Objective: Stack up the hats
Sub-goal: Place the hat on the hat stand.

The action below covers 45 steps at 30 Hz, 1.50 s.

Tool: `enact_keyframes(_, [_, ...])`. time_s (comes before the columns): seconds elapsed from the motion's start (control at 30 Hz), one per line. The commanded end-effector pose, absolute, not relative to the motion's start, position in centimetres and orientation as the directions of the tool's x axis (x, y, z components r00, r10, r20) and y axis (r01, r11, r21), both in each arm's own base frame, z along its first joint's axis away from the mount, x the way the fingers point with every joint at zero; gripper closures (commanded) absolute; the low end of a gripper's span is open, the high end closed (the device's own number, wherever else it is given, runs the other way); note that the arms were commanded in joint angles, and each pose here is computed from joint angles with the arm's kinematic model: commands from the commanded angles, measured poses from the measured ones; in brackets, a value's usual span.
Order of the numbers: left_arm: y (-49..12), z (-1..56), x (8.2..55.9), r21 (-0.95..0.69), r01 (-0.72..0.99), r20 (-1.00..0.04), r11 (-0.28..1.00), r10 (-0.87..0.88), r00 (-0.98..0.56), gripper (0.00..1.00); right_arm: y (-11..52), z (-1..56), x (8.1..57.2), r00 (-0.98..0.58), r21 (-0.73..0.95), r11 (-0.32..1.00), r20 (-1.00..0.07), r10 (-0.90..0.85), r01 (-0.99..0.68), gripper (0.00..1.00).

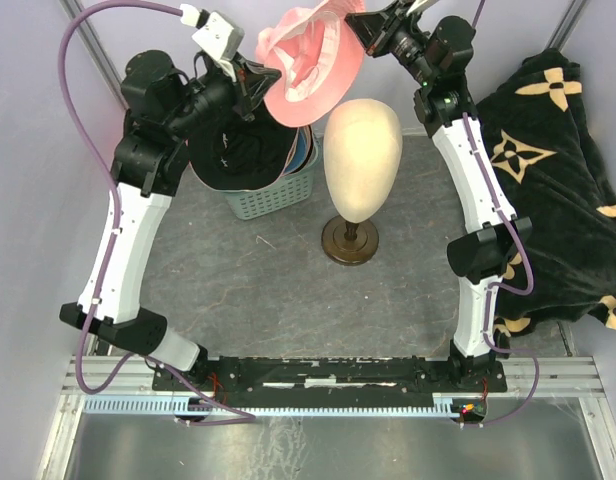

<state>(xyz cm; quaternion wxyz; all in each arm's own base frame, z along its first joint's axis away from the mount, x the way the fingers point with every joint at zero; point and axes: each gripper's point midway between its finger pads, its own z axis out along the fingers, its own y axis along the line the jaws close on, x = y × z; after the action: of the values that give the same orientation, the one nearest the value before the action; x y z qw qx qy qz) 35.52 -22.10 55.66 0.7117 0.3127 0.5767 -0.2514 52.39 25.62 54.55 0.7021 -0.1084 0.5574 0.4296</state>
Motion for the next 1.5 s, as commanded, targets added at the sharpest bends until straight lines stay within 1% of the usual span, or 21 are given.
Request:
enact_keyframes(0.0, [-22.5,54.2,37.6,0.218,0.663,-0.969,0.717,0.079,0.234,0.97,23.5,56.2,53.1,0.113,0.315,0.655,-0.844,0.525,-0.687,0.99])
enact_keyframes(0.13, [-23.4,52.5,39.4,0.225,0.645,-0.971,0.730,0.112,0.212,0.97,22.3,55.6,53.9,0.143,0.309,0.697,-0.848,0.509,-0.647,0.99])
enact_keyframes(0.33, [-24.2,51.4,41.4,0.225,0.617,-0.968,0.754,0.101,0.229,0.97,20.6,54.9,54.3,0.182,0.294,0.755,-0.860,0.476,-0.585,0.99])
enact_keyframes(0.47, [-24.7,51.2,41.7,0.236,0.596,-0.962,0.767,0.099,0.254,0.97,19.2,54.9,53.5,0.219,0.281,0.791,-0.862,0.457,-0.544,0.99])
enact_keyframes(0.63, [-25.0,51.2,40.7,0.242,0.573,-0.952,0.783,0.075,0.298,0.97,16.5,54.6,51.8,0.277,0.266,0.845,-0.863,0.423,-0.464,0.99])
enact_keyframes(0.93, [-25.8,51.9,38.1,0.270,0.553,-0.929,0.788,0.062,0.366,0.97,14.0,56.4,47.2,0.355,0.257,0.858,-0.829,0.432,-0.445,0.99])
enact_keyframes(1.47, [-27.5,49.9,34.8,0.260,0.524,-0.904,0.811,0.013,0.428,0.97,12.3,52.0,43.4,0.391,0.207,0.896,-0.844,0.366,-0.392,0.99])
